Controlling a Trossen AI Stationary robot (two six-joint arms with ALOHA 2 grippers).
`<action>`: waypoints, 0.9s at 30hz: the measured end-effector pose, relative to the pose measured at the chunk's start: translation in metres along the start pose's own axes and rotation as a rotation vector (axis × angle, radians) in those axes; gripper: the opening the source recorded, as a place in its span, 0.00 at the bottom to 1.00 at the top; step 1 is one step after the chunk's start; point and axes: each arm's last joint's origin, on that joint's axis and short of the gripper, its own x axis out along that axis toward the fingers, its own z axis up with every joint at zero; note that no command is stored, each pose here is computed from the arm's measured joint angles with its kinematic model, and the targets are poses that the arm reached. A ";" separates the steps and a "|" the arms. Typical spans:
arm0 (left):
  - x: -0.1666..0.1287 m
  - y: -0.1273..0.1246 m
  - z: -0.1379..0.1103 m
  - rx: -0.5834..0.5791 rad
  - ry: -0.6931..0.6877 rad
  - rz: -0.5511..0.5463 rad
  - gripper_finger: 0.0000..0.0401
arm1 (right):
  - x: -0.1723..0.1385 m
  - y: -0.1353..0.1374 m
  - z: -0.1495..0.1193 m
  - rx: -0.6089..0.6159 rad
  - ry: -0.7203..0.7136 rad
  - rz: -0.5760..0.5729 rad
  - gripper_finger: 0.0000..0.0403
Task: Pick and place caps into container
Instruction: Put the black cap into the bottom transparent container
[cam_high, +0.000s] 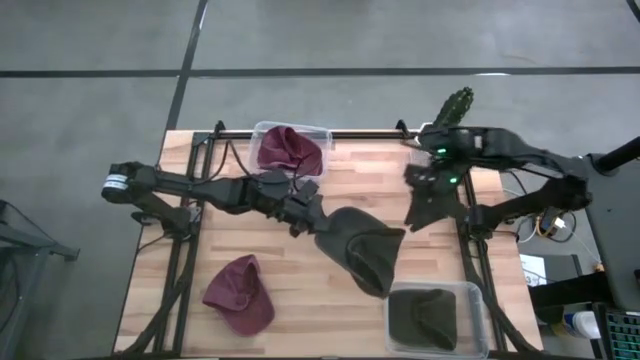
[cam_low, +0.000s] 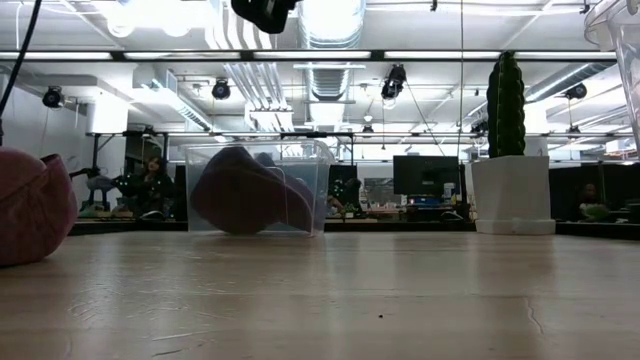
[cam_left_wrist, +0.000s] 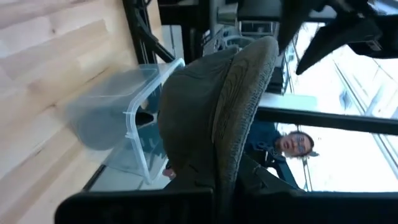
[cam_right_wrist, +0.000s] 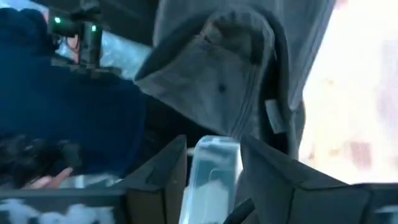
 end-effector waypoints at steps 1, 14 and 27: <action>0.001 0.000 -0.002 -0.002 -0.017 0.002 0.01 | -0.006 0.005 -0.004 -0.027 -0.034 -0.024 0.38; 0.007 -0.005 -0.027 -0.036 -0.208 -0.056 0.01 | -0.078 0.046 -0.069 -0.190 -0.554 -0.498 0.41; 0.039 -0.009 -0.074 -0.070 -0.353 -0.107 0.01 | -0.107 0.068 -0.093 -0.329 -0.833 -0.521 0.40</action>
